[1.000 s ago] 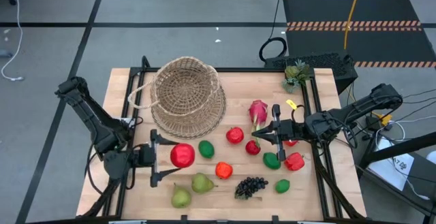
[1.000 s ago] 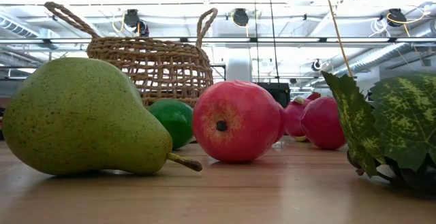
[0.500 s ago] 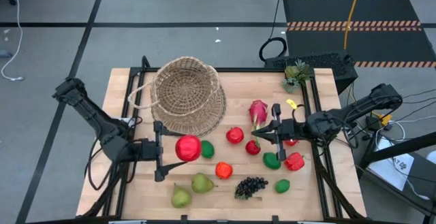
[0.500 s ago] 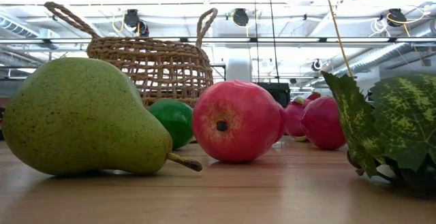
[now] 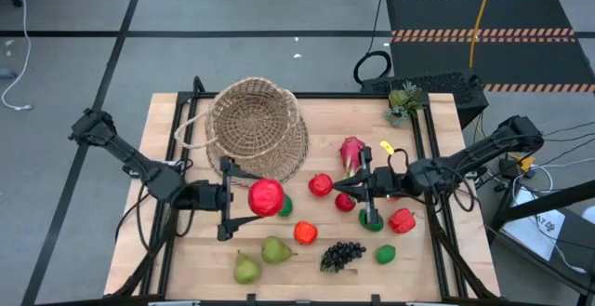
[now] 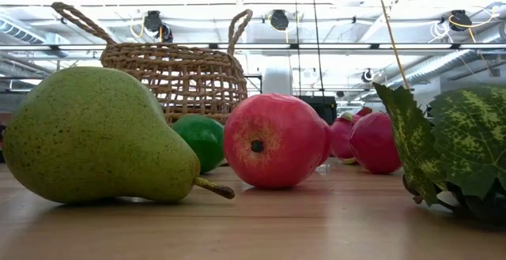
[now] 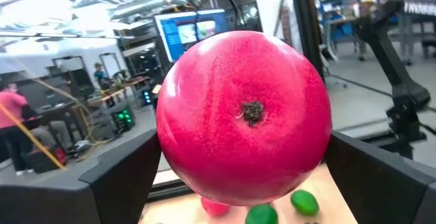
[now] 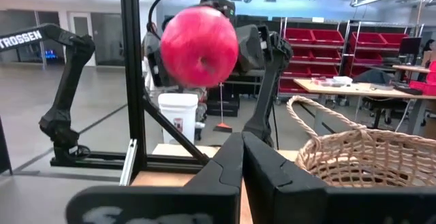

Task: Build produce basket
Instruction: Put the apple into the basket

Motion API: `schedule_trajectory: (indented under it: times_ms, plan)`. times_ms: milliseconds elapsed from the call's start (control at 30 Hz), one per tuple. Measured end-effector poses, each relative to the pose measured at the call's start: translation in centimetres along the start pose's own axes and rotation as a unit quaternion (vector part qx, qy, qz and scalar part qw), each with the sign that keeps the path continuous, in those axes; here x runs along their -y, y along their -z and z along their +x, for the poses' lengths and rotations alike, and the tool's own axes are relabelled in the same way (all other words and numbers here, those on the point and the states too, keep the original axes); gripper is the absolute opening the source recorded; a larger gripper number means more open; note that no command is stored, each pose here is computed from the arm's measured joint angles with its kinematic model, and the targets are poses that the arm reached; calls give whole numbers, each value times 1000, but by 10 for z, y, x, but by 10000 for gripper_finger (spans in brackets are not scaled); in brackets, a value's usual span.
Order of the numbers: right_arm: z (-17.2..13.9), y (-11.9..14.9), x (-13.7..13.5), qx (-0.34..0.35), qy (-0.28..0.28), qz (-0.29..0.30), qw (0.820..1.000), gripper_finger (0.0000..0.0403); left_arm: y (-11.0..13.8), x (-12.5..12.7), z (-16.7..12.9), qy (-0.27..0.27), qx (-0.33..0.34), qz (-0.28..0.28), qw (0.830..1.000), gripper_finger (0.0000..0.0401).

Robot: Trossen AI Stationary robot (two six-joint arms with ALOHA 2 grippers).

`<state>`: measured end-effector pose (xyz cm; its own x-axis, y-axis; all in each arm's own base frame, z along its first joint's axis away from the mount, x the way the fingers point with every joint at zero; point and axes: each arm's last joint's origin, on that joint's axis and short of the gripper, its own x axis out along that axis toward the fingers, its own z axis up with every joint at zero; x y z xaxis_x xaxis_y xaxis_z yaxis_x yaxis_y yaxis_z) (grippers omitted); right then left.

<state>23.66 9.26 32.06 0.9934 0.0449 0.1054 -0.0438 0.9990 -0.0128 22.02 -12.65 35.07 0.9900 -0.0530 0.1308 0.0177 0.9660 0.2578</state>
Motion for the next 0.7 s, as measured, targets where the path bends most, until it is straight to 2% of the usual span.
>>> schedule_trajectory:
  times_ms: [267,700]
  plan:
    - [14,4,-5,14,1,-3,1000,5,17,9,15,32,-19,14,999,397]
    - [40,2,-16,-46,-17,-27,998,118,17,9,23,38,17,5,999,397]
